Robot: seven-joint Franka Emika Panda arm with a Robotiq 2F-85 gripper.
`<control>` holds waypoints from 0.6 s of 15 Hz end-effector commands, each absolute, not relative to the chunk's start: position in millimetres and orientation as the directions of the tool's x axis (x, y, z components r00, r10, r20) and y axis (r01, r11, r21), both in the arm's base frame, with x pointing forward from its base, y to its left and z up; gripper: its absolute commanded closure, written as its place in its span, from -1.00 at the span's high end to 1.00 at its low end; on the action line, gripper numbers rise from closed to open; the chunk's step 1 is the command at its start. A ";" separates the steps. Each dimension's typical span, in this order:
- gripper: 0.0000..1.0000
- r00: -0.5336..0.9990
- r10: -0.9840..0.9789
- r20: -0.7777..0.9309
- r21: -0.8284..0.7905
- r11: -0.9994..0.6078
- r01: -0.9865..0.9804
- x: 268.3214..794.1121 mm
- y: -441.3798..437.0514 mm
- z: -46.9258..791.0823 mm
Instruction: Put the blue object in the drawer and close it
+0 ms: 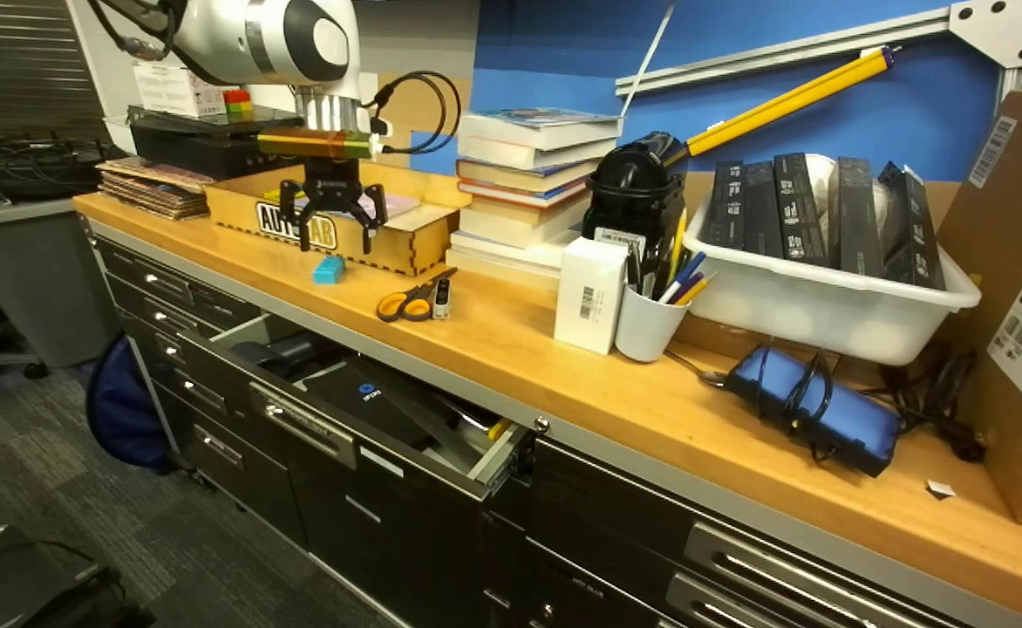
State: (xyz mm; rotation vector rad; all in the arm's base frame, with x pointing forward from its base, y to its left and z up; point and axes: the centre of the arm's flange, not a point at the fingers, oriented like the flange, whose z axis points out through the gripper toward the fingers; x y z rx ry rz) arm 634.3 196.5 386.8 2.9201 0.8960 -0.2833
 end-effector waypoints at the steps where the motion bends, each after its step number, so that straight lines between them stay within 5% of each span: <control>1: 1.00 0.806 0.558 -0.196 0.048 -0.816 0.577 642.0 217.9 373.5; 5: 1.00 0.788 0.575 -0.218 0.083 -0.794 0.602 641.0 232.6 355.2; 6: 0.50 0.788 0.576 -0.219 0.093 -0.791 0.604 640.7 234.7 352.0; 9: 0.17 0.805 0.561 -0.195 0.136 -0.797 0.588 640.7 237.5 349.3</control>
